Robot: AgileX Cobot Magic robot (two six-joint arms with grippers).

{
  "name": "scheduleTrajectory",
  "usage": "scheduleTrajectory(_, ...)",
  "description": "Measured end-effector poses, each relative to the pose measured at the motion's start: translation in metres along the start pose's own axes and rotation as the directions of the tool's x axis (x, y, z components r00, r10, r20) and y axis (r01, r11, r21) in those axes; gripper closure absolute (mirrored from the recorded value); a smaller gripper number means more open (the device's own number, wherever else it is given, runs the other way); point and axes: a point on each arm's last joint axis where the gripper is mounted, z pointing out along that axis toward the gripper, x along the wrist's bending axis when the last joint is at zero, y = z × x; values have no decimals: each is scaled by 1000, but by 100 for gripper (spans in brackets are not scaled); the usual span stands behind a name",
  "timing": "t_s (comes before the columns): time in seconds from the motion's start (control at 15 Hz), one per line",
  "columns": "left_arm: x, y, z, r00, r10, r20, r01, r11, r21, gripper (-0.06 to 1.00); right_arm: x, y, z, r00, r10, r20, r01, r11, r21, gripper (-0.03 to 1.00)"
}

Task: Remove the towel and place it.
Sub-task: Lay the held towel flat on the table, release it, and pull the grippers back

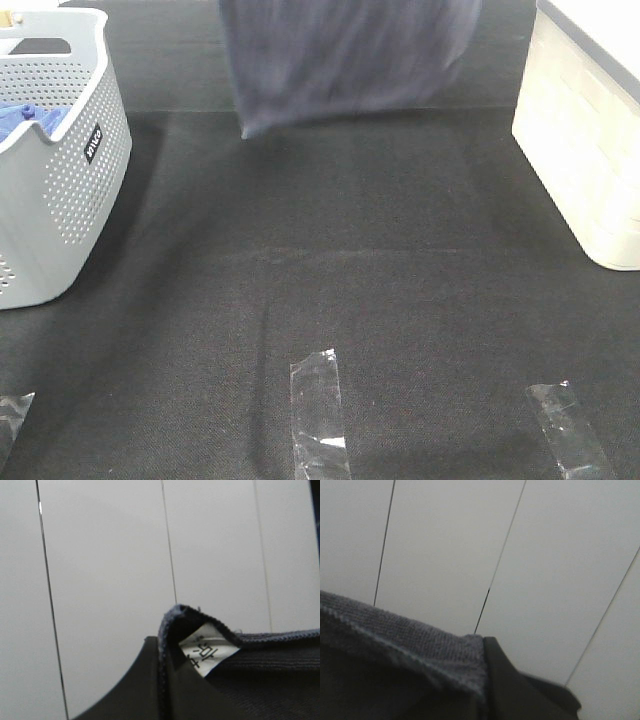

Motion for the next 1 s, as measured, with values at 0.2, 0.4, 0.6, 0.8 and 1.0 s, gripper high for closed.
scheduleTrajectory(0.2, -23, -89, -3, 992, -4, -126, 65, 873, 483, 94, 16, -68, 25, 999, 1, -49, 16, 934, 356, 97)
scheduleTrajectory(0.4, -46, -132, -26, 985, 42, -170, 106, 629, 770, 94, 31, -123, 29, 993, 57, -101, 24, 749, 663, 97)
scheduleTrajectory(0.6, -52, -144, -45, 990, 80, -114, 71, 416, 907, 94, 43, -142, 19, 975, 170, -142, 13, 597, 802, 97)
scheduleTrajectory(0.8, -55, -149, -60, 993, 75, -92, 71, 246, 967, 94, 52, -142, 18, 952, 262, -156, -26, 579, 815, 97)
scheduleTrajectory(1.0, -57, -151, -66, 994, 54, -99, 87, 181, 980, 94, 58, -156, 18, 940, 308, -145, -44, 531, 846, 97)
